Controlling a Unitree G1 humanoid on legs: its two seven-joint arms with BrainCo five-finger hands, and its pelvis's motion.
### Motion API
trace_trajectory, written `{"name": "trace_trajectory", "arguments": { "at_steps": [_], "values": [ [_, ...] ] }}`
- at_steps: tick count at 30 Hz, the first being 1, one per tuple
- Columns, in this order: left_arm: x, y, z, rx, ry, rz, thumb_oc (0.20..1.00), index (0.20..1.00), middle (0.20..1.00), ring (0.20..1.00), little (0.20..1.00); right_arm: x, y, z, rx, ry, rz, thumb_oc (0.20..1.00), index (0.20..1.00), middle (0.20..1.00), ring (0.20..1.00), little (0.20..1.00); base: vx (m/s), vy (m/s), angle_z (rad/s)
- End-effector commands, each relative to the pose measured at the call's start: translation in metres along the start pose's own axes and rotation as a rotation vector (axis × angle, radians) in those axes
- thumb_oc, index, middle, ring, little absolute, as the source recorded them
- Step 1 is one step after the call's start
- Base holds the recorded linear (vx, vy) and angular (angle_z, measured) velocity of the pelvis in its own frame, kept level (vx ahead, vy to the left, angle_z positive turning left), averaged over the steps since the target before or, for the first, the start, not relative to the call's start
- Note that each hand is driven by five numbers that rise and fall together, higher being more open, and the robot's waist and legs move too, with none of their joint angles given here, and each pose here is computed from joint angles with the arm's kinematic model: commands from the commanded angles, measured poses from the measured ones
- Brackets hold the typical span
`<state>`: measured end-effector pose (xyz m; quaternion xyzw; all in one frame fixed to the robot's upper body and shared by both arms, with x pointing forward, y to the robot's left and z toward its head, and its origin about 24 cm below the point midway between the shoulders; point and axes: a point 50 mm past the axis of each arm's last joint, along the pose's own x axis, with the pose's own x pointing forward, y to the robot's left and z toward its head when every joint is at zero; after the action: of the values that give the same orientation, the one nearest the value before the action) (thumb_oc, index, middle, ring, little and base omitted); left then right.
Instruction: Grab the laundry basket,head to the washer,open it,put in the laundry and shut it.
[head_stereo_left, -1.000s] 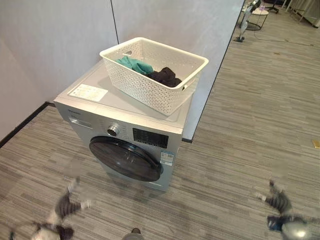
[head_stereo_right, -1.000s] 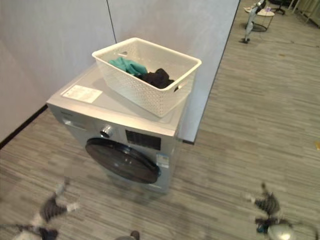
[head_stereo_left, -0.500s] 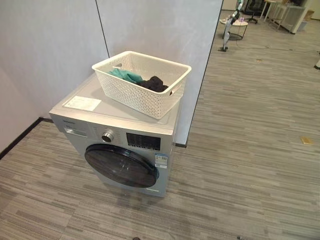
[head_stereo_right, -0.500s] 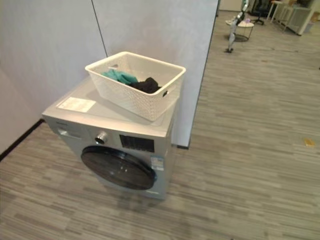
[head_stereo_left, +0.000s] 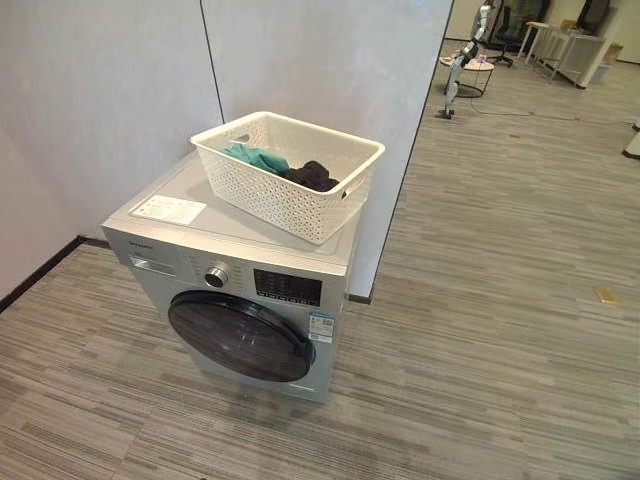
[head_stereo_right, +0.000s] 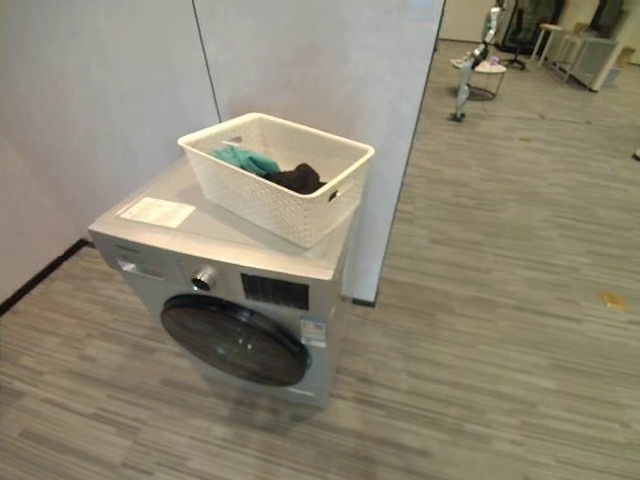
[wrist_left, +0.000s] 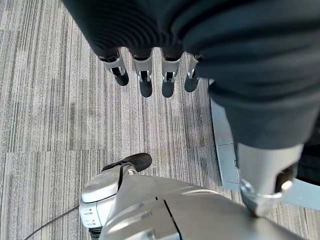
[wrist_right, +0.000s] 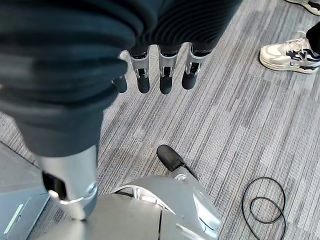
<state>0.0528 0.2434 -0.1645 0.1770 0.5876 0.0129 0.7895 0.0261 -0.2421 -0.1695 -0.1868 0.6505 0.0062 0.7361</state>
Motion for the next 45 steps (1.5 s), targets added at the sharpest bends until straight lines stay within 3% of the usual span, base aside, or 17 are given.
{"name": "trace_trajectory", "arguments": {
  "at_steps": [1, 9, 10, 24, 31, 37, 45],
  "values": [
    [0.003, -0.011, 0.012, -0.005, -0.003, -0.034, 1.0, 1.0, 1.0, 1.0, 1.0, 0.001, 0.009, 0.012, -0.083, -0.009, 0.039, 1.0, 1.0, 1.0, 1.0, 1.0, 0.0, 0.0, 0.0],
    [0.003, -0.007, 0.008, -0.024, 0.009, -0.021, 1.0, 1.0, 1.0, 1.0, 1.0, 0.002, 0.007, 0.017, -0.07, -0.031, 0.029, 1.0, 1.0, 1.0, 1.0, 1.0, 0.01, -0.005, -0.08],
    [0.004, 0.006, 0.023, -0.026, -0.06, 0.033, 1.0, 1.0, 1.0, 1.0, 1.0, -0.002, -0.056, 0.057, 0.046, -0.187, -0.178, 1.0, 1.0, 1.0, 1.0, 1.0, 0.02, -0.015, -0.04],
    [0.003, 0.004, 0.011, 0.008, -0.018, 0.021, 1.0, 1.0, 1.0, 1.0, 1.0, -0.001, -0.045, 0.057, 0.015, -0.193, -0.143, 1.0, 1.0, 1.0, 1.0, 1.0, 0.0, -0.032, 0.07],
    [0.007, 0.006, 0.071, 0.011, -0.204, 0.022, 1.0, 1.0, 1.0, 1.0, 1.0, -0.004, -0.056, 0.073, 0.038, -0.242, -0.189, 1.0, 1.0, 1.0, 1.0, 1.0, -0.15, -0.033, 1.09],
    [0.005, 0.012, 0.063, -0.158, -0.219, 0.06, 1.0, 1.0, 1.0, 1.0, 1.0, -0.006, -0.052, 0.091, 0.027, -0.314, -0.151, 1.0, 1.0, 1.0, 1.0, 1.0, 0.11, 0.377, -0.03],
    [0.004, 0.006, 0.051, -0.088, -0.193, 0.027, 1.0, 1.0, 1.0, 1.0, 1.0, -0.009, -0.047, 0.109, 0.215, -0.365, -0.117, 1.0, 1.0, 1.0, 1.0, 1.0, 0.18, 0.568, -0.11]
  ]
}}
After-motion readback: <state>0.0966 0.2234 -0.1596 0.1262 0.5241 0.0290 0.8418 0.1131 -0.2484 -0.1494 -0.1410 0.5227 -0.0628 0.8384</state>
